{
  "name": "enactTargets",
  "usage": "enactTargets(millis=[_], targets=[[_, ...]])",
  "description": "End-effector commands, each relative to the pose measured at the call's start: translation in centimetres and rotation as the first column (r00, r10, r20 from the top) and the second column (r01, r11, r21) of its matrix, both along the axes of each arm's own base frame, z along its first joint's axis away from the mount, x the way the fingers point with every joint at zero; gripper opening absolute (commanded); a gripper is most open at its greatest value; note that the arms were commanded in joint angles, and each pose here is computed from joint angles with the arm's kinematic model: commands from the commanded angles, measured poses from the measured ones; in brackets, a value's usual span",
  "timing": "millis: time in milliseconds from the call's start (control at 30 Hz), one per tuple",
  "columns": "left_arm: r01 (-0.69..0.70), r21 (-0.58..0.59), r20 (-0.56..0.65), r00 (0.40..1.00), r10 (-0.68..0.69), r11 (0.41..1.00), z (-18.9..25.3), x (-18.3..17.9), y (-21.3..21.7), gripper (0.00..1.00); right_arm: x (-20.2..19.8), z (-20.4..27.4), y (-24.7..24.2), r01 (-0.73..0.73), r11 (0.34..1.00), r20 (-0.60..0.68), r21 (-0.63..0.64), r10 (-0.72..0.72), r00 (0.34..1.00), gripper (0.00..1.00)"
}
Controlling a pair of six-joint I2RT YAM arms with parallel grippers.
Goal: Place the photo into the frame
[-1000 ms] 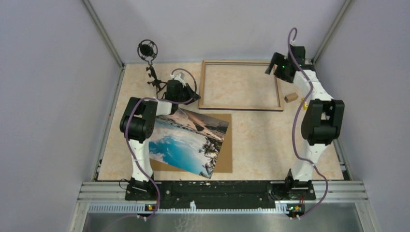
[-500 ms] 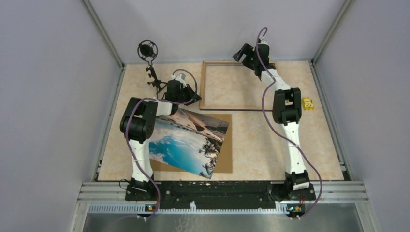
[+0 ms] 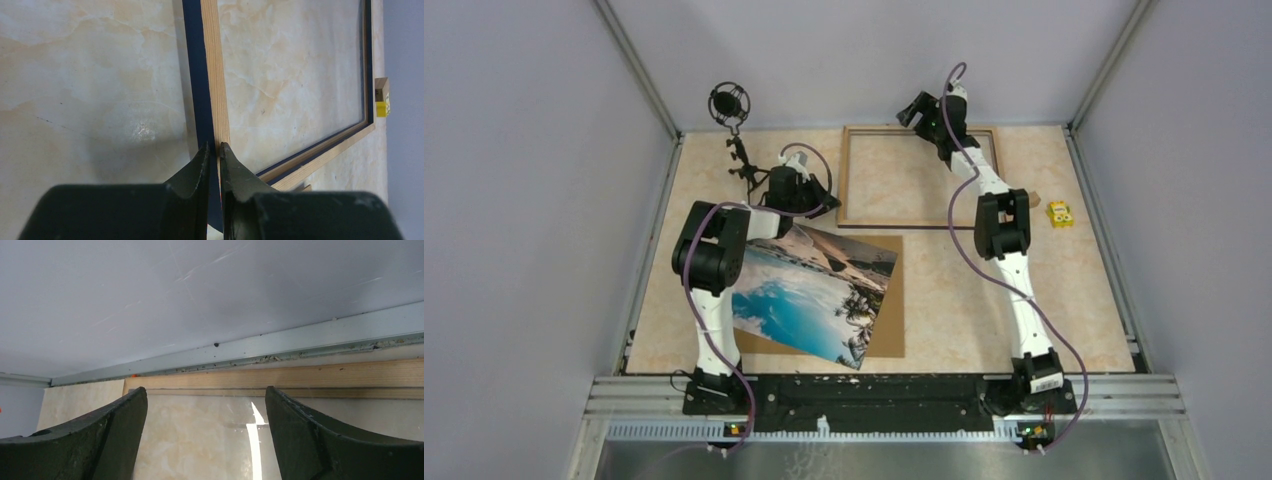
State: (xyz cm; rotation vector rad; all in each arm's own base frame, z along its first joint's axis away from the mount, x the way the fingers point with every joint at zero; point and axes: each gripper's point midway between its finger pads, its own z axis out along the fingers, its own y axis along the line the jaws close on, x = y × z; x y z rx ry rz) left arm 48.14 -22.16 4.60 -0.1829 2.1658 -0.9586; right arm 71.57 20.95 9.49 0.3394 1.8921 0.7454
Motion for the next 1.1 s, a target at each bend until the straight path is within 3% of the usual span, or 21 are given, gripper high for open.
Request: enactTargets(millis=[0, 533, 1067], targets=[[0.030, 0.004, -0.042, 0.999, -0.030, 1.000, -0.7, -1.8, -0.5, 0.15, 0.8, 1.2, -0.1, 0.029, 0.999, 0.042, -0.031, -0.028, 0.999, 0.85], [0.032, -0.001, -0.044, 0.998, -0.032, 0.999, -0.8, -1.9, -0.6, 0.15, -2.1, -2.0, 0.2, -0.031, 0.996, -0.140, -0.085, 0.019, 0.990, 0.79], [0.031, 0.003, -0.039, 0.999, -0.031, 1.000, -0.7, -1.9, -0.6, 0.15, -3.5, 4.0, 0.0, -0.095, 0.984, -0.084, -0.152, 0.083, 0.993, 0.80]])
